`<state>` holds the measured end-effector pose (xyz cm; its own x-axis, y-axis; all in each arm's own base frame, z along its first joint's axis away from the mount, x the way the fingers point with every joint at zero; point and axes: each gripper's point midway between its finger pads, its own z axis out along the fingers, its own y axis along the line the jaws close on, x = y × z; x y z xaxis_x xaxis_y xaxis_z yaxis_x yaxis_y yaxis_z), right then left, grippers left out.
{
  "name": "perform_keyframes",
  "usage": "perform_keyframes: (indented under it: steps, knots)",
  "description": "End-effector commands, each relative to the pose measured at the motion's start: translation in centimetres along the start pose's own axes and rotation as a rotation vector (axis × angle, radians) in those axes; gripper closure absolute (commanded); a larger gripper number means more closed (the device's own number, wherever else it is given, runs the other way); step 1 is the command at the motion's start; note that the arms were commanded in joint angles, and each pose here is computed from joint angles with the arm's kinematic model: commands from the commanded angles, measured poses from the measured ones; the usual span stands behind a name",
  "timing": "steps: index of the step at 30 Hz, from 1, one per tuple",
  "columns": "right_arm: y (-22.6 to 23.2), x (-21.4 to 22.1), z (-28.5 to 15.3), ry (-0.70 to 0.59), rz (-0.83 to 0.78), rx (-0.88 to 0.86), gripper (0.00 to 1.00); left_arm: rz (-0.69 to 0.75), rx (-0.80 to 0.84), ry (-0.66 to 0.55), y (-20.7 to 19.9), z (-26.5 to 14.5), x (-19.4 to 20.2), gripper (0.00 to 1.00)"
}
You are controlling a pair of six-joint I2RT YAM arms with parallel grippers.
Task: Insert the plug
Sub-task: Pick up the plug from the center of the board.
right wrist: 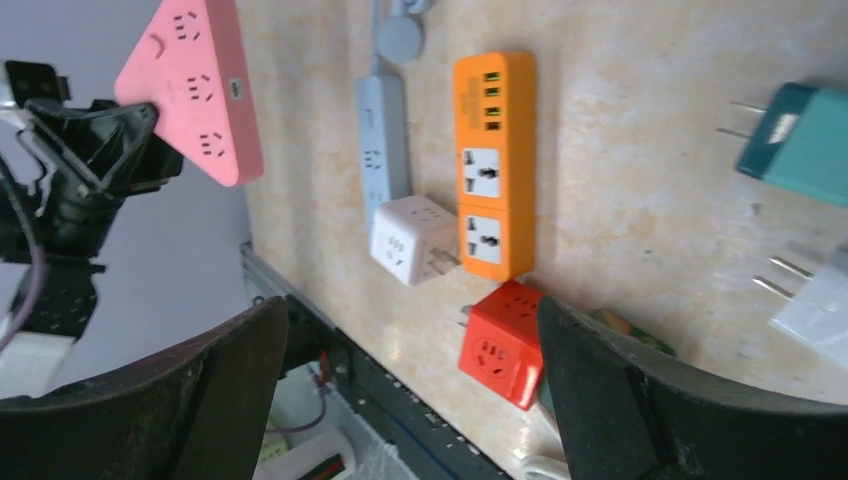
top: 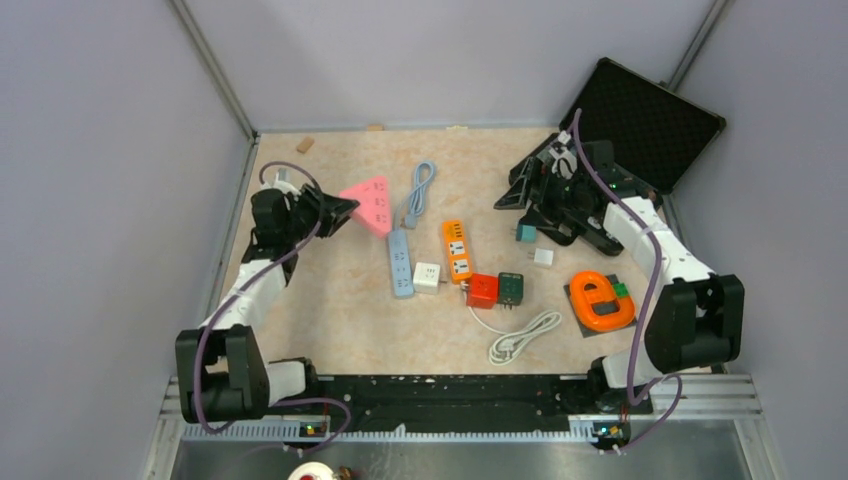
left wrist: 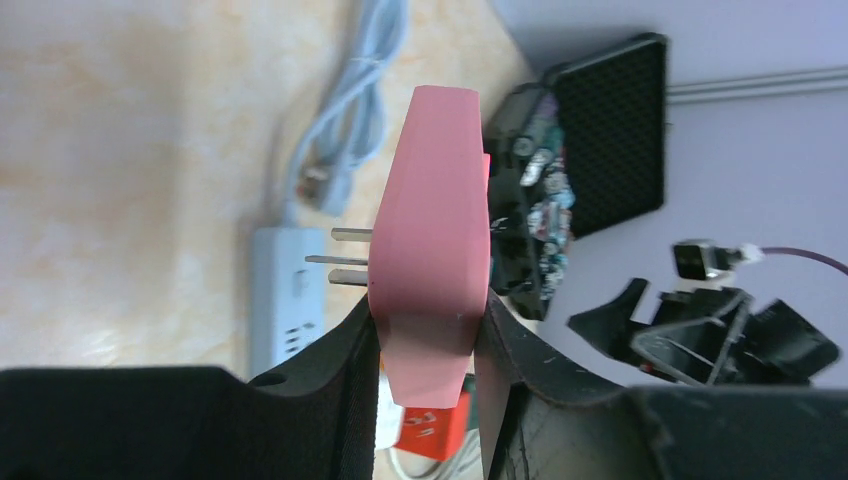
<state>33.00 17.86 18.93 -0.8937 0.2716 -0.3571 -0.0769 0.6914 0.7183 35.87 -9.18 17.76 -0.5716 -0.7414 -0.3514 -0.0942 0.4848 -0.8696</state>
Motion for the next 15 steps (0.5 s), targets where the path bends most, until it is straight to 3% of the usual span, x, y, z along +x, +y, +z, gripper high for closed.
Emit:
perform_keyframes:
  steps: [1,9,15]
  knots:
    - [6.3,-1.9,-1.6,-0.052,-0.008,-0.227,0.09,0.002,0.254,-0.062,-9.2,-0.3,-1.9,1.0]
    - [12.6,-2.3,-2.5,-0.009,0.026,-0.487,0.09,0.01,0.518,0.038,-18.9,0.9,1.8,1.0]
    - [15.9,-1.9,-2.0,0.02,-0.018,-0.592,0.09,0.022,0.605,0.094,-23.0,0.8,3.7,1.0]
